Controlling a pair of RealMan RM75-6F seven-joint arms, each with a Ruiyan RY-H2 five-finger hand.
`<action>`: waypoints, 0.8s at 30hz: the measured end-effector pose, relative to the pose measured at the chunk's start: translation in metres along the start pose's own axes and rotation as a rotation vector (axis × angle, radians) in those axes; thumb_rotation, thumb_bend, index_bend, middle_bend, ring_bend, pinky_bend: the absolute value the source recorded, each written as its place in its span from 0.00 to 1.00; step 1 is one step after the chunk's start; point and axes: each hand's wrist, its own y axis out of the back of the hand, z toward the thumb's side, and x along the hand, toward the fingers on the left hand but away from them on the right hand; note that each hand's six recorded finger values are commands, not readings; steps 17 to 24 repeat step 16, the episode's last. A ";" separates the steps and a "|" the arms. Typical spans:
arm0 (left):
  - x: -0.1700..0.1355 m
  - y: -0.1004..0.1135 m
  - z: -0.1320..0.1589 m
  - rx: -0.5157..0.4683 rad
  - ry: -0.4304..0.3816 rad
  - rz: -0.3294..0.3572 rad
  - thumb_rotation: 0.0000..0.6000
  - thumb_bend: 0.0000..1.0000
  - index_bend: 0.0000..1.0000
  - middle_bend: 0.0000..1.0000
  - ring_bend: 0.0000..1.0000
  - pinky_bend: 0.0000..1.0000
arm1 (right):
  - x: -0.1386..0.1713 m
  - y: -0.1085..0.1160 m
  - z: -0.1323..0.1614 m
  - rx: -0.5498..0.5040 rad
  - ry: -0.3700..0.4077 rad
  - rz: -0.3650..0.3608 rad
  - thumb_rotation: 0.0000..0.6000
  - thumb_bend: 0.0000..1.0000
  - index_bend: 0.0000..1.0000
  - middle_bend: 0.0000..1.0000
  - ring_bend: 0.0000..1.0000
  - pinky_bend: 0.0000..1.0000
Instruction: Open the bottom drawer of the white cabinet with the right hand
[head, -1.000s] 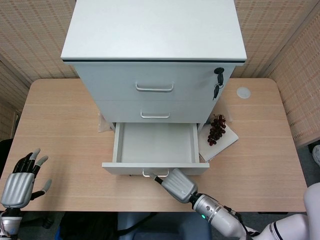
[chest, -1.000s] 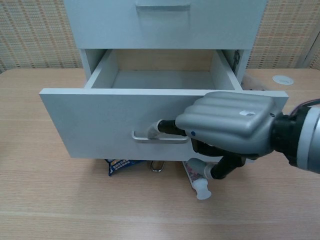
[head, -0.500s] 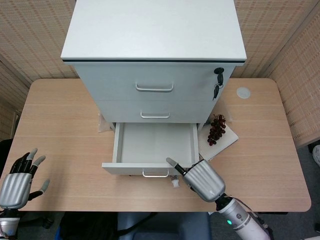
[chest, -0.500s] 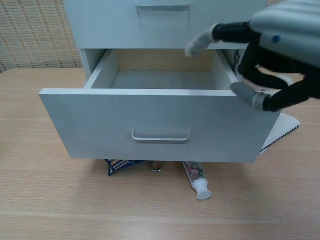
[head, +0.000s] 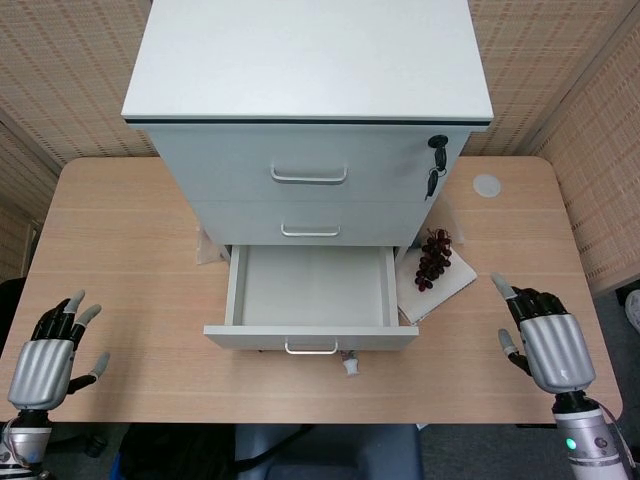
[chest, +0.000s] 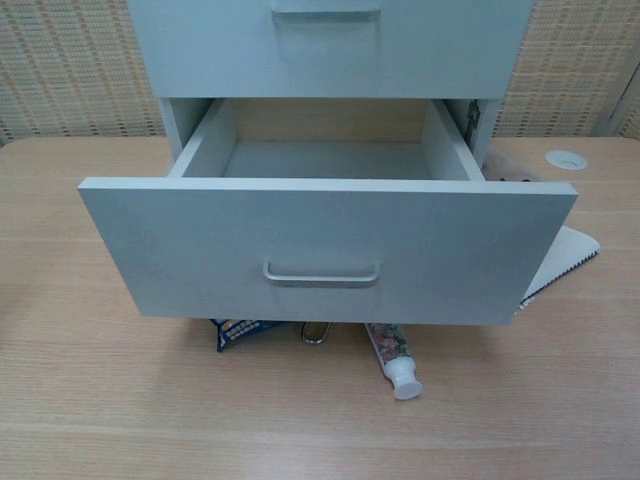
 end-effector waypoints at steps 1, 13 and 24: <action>0.000 0.000 0.001 0.000 -0.002 0.002 1.00 0.31 0.15 0.04 0.06 0.13 | 0.002 -0.003 -0.007 -0.001 -0.014 0.004 1.00 0.32 0.00 0.08 0.02 0.02; 0.000 0.000 0.011 -0.012 -0.014 0.012 1.00 0.31 0.00 0.00 0.00 0.09 | 0.025 -0.039 -0.053 -0.028 -0.133 0.108 1.00 0.31 0.00 0.00 0.00 0.00; -0.001 -0.001 0.010 -0.011 -0.010 0.005 1.00 0.31 0.00 0.00 0.00 0.09 | 0.028 -0.040 -0.053 -0.033 -0.135 0.108 1.00 0.31 0.00 0.00 0.00 0.00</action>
